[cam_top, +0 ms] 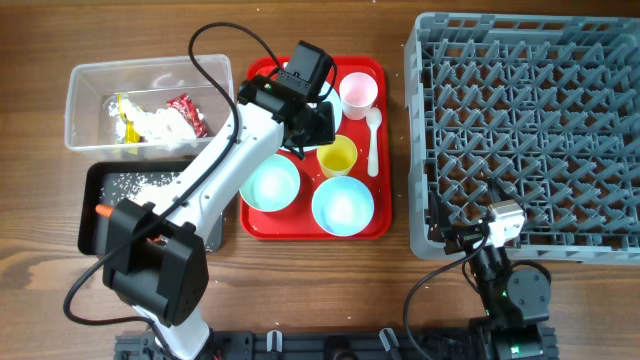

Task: Sort waste into correct bins and load items into the dishwasher rack
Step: 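Reach the left gripper to the yellow cup and grasp its rim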

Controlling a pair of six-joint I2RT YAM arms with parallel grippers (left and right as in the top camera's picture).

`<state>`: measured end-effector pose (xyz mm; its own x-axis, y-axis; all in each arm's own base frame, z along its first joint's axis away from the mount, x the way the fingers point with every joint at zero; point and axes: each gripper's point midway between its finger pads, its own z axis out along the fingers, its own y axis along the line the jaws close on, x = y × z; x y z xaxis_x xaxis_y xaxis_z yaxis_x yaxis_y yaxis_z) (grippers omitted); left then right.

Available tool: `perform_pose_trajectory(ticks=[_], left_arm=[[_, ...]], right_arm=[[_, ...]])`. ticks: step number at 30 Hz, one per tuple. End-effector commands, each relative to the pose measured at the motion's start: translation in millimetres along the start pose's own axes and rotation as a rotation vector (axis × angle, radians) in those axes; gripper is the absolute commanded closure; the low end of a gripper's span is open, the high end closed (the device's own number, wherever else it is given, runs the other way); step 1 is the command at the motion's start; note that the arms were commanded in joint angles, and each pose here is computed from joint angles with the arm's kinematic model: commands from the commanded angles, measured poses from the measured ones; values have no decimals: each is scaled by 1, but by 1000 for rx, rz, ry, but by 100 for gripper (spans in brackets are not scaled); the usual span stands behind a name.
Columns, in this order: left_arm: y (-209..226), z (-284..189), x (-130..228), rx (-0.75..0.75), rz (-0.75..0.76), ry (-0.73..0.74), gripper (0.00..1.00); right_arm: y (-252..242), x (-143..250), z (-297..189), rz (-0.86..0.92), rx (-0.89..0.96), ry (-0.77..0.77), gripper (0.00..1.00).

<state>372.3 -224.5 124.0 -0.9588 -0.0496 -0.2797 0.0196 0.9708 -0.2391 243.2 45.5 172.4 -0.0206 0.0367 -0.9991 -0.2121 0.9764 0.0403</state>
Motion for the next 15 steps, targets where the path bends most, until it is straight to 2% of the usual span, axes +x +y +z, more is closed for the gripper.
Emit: perform_pose_trajectory(ticks=[1,7,9,15], left_arm=[[4,11,6,-30,3,21,59],[12,37,24,-52,0,97,61],[13,39,26,-57,-1,104,64],[8,39,29,-48,8,110,65]], right_arm=[[-2,-1,0,-13,9,-5,0],[-2,-1,0,-13,9,-5,1],[-2,-1,0,-13,9,-5,0],[-2,-1,0,-13,9,-5,0]])
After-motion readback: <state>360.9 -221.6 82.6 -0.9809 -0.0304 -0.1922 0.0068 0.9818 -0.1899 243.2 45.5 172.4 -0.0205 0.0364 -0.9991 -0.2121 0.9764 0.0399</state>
